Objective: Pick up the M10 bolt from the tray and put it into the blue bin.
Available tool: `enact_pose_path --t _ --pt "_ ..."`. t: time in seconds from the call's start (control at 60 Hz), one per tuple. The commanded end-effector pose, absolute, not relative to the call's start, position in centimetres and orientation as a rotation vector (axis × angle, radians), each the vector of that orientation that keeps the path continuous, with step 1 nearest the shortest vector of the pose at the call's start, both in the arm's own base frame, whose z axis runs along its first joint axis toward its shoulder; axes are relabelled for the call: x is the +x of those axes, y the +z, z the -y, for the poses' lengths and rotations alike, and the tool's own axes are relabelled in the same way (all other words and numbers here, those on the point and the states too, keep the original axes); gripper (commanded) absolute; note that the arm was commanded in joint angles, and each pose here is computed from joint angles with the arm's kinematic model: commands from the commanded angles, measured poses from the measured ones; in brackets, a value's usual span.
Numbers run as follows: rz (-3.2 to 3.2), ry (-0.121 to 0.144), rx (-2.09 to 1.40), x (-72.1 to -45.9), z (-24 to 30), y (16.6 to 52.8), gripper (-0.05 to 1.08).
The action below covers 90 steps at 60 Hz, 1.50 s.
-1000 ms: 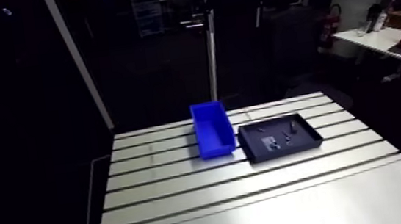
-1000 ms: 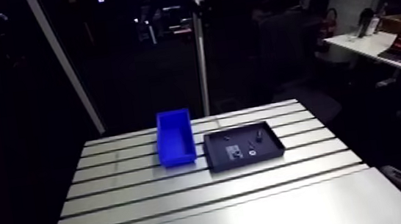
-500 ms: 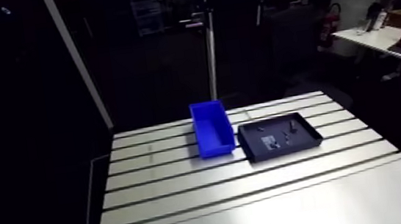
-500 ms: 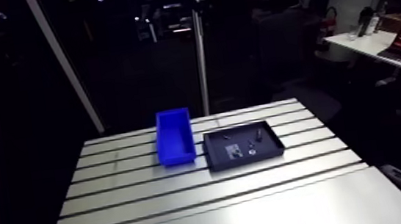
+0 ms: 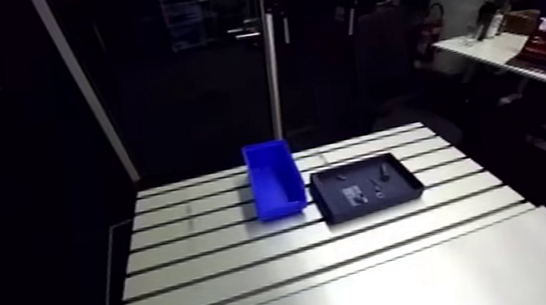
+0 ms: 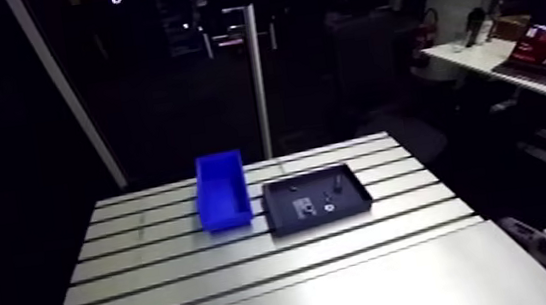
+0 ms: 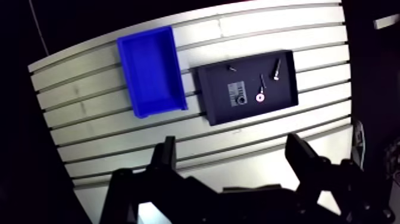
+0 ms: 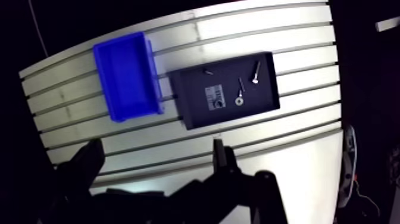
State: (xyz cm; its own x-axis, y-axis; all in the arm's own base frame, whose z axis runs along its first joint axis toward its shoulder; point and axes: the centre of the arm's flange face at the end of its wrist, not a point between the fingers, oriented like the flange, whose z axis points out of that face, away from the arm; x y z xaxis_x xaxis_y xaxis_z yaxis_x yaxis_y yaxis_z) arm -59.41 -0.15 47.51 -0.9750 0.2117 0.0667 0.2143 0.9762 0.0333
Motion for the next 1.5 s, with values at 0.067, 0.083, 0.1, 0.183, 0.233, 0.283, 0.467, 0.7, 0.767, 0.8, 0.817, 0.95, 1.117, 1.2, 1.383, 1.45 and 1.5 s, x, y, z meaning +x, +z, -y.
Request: enact_pose_path --t 0.067,0.083,0.1,0.183,0.233,0.283,0.467,0.7,0.767,0.8,0.817,0.95,1.117,1.2,1.383,1.45,1.5 --pt "3.059 -0.061 -0.405 -59.4 -2.8 47.2 0.01" --pt "3.056 -0.061 -0.412 -59.4 -3.1 47.1 0.01" --pt "3.056 -0.061 -0.412 -59.4 -3.1 47.1 0.01" --pt "3.046 -0.061 -0.430 -59.6 -3.9 46.9 0.01" --pt "3.044 -0.059 -0.434 -59.7 -4.1 46.7 0.01" --pt "3.048 -0.056 -0.442 -60.0 -4.4 46.2 0.01" --pt "3.061 -0.047 -0.481 -60.2 -6.0 44.9 0.01" --pt "3.048 -0.044 -0.500 -60.8 -7.4 43.0 0.01" --pt "3.057 -0.044 -0.522 -60.6 -8.2 42.3 0.01" --pt "3.063 -0.042 -0.532 -60.6 -8.6 41.8 0.01" --pt "3.063 -0.042 -0.532 -60.6 -8.6 41.8 0.01" --pt "3.052 -0.044 -0.563 -60.7 -9.9 40.3 0.01" --pt "3.060 -0.041 -0.579 -60.8 -10.6 38.2 0.01" --pt "3.065 -0.039 -0.598 -60.7 -11.3 37.2 0.01" --pt "3.062 -0.039 -0.621 -60.4 -12.1 35.4 0.01" --pt "3.061 -0.039 -0.625 -60.5 -12.4 34.5 0.01" --pt "3.060 -0.037 -0.627 -60.5 -12.5 34.2 0.01"
